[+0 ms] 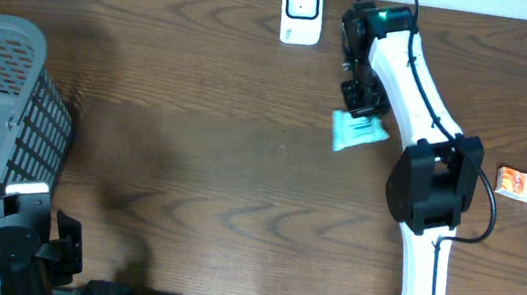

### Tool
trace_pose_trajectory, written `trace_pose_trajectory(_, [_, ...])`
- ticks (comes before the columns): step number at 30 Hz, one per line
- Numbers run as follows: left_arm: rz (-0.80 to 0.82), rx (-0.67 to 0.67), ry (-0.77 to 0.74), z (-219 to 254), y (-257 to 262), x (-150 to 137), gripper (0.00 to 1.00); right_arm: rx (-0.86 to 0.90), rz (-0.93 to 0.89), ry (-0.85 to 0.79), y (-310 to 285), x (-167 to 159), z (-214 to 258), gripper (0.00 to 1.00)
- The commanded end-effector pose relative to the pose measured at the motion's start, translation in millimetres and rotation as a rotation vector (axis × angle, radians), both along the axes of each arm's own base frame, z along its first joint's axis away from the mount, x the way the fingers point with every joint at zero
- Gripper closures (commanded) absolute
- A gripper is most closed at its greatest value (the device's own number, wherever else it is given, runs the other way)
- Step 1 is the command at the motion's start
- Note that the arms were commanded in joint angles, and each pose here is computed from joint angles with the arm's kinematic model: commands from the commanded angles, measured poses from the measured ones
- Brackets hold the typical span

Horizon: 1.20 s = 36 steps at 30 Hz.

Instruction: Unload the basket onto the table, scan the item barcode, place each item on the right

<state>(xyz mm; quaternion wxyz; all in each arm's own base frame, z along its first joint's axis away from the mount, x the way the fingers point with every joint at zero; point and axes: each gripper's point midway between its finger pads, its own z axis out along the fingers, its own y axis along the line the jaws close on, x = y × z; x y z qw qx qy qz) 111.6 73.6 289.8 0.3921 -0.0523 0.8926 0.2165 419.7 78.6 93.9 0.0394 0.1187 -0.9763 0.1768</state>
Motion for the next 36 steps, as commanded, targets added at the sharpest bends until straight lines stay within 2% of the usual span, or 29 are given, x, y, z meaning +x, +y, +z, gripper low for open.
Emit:
trace_pose_trajectory(1, [0.004,0.019,-0.004,3.0,2.5,-1.8,0.17,-0.394,-0.098,-0.286,-28.2,15.2,48.9,0.98])
trace_pose_trajectory(3, [0.004,0.019,-0.004,3.0,2.5,-1.8,0.17,-0.456,-0.082,-0.349,-15.4,13.1,58.6,0.98])
trace_pose_trajectory(10, [0.004,0.019,-0.004,3.0,2.5,-1.8,0.17,-0.441,0.124,-0.334,59.8,-11.5,33.1,0.98])
trace_pose_trajectory(17, [0.004,0.019,-0.004,3.0,2.5,-1.8,0.17,-0.327,0.33,-0.244,144.9,-69.5,-10.6,0.99])
trace_pose_trajectory(19, [0.004,0.019,-0.004,3.0,2.5,-1.8,0.17,-0.237,0.362,-0.215,174.3,-88.8,-21.4,0.87])
trace_pose_trajectory(20, [0.004,0.019,-0.004,3.0,2.5,-1.8,0.17,-0.158,0.416,-0.169,198.1,-105.0,-30.5,0.69])
trace_pose_trajectory(22, [0.004,0.019,-0.004,3.0,2.5,-1.8,0.17,-0.063,0.464,-0.123,223.7,-122.8,-39.5,0.58])
trace_pose_trajectory(23, [0.004,0.019,-0.004,3.0,2.5,-1.8,0.16,-0.031,0.478,-0.108,232.6,-129.4,-42.2,0.48])
trace_pose_trajectory(24, [0.004,0.019,-0.004,3.0,2.5,-1.8,0.17,0.0,0.5,-0.095,241.9,-135.8,-44.6,0.27])
trace_pose_trajectory(25, [0.004,0.019,-0.004,3.0,2.5,-1.8,0.17,0.012,0.51,-0.097,247.0,-138.3,-45.3,0.21])
trace_pose_trajectory(28, [0.004,0.019,-0.004,3.0,2.5,-1.8,0.17,0.022,0.507,-0.108,249.2,-135.5,-43.3,0.17])
trace_pose_trajectory(29, [0.004,0.019,-0.004,3.0,2.5,-1.8,0.17,0.023,0.495,-0.11,246.5,-131.2,-41.2,0.22])
trace_pose_trajectory(30, [0.004,0.019,-0.004,3.0,2.5,-1.8,0.17,0.023,0.483,-0.111,243.2,-127.2,-39.4,0.53])
trace_pose_trajectory(31, [0.004,0.019,-0.004,3.0,2.5,-1.8,0.17,0.024,0.47,-0.112,239.7,-123.1,-37.4,0.76])
trace_pose_trajectory(32, [0.004,0.019,-0.004,3.0,2.5,-1.8,0.17,0.026,0.452,-0.111,235.9,-119.2,-36.0,0.93])
trace_pose_trajectory(33, [0.004,0.019,-0.004,3.0,2.5,-1.8,0.17,0.046,0.414,-0.096,228.2,-111.8,-33.7,0.99])
trace_pose_trajectory(36, [0.004,0.019,-0.004,3.0,2.5,-1.8,0.17,0.116,0.322,-0.045,214.0,-99.6,-34.3,0.99])
